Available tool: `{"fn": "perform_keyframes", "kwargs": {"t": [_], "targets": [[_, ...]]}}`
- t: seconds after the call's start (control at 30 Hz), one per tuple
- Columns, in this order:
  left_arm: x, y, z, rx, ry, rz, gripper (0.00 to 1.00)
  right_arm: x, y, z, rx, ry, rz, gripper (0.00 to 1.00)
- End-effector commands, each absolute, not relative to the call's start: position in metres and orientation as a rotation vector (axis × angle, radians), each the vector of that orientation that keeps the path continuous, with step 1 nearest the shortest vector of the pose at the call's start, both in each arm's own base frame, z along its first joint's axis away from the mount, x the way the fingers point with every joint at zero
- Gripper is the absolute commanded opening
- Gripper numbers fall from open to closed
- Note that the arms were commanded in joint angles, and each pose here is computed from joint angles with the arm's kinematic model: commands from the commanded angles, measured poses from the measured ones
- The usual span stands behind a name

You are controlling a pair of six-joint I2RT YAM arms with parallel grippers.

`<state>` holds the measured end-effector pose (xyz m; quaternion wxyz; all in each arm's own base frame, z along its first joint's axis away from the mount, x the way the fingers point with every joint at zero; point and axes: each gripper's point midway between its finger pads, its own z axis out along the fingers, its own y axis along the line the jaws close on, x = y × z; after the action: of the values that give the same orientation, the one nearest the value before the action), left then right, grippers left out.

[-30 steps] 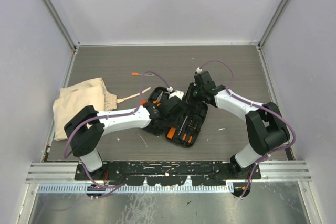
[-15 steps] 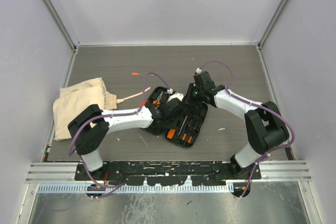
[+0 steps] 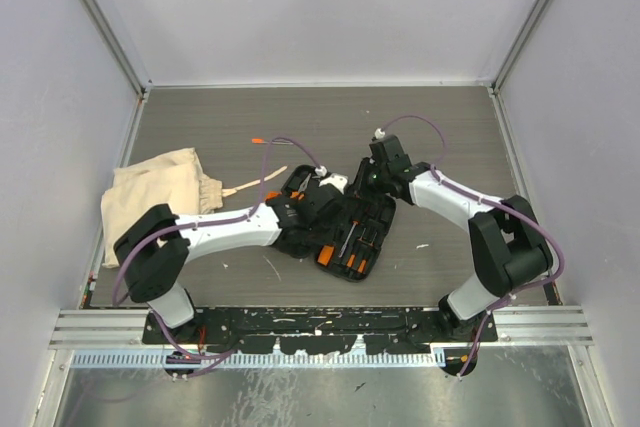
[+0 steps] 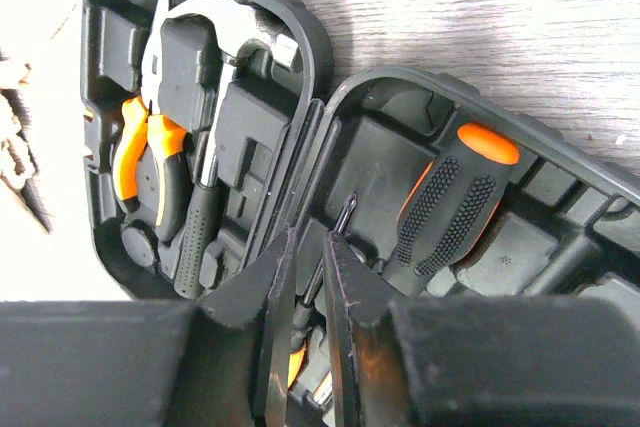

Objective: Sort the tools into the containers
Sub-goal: Place the screwdriver in the storage box.

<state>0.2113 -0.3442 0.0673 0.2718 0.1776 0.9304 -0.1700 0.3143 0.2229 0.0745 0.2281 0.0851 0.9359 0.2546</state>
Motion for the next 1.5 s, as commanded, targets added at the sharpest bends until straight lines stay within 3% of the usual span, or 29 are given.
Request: {"fn": "perform_keyframes", "kwargs": {"t": [0.0, 0.4, 1.23, 1.47], "targets": [[0.217, -0.349, 0.104, 0.466, 2.421, -0.532, 0.33, 0.319, 0.229, 0.099, 0.219, 2.51, 0.737, 0.23], [0.204, -0.344, 0.08, 0.485, 2.486, -0.545, 0.3, 0.319, 0.234, 0.077, 0.242, 2.571, 0.687, 0.16], [0.193, -0.337, 0.055, 0.532, 2.54, -0.503, 0.27, 0.327, 0.236, 0.058, 0.258, 2.602, 0.634, 0.15], [0.192, -0.325, 0.054, 0.543, 2.555, -0.431, 0.2, 0.319, 0.23, 0.064, 0.261, 2.596, 0.626, 0.14]]}}
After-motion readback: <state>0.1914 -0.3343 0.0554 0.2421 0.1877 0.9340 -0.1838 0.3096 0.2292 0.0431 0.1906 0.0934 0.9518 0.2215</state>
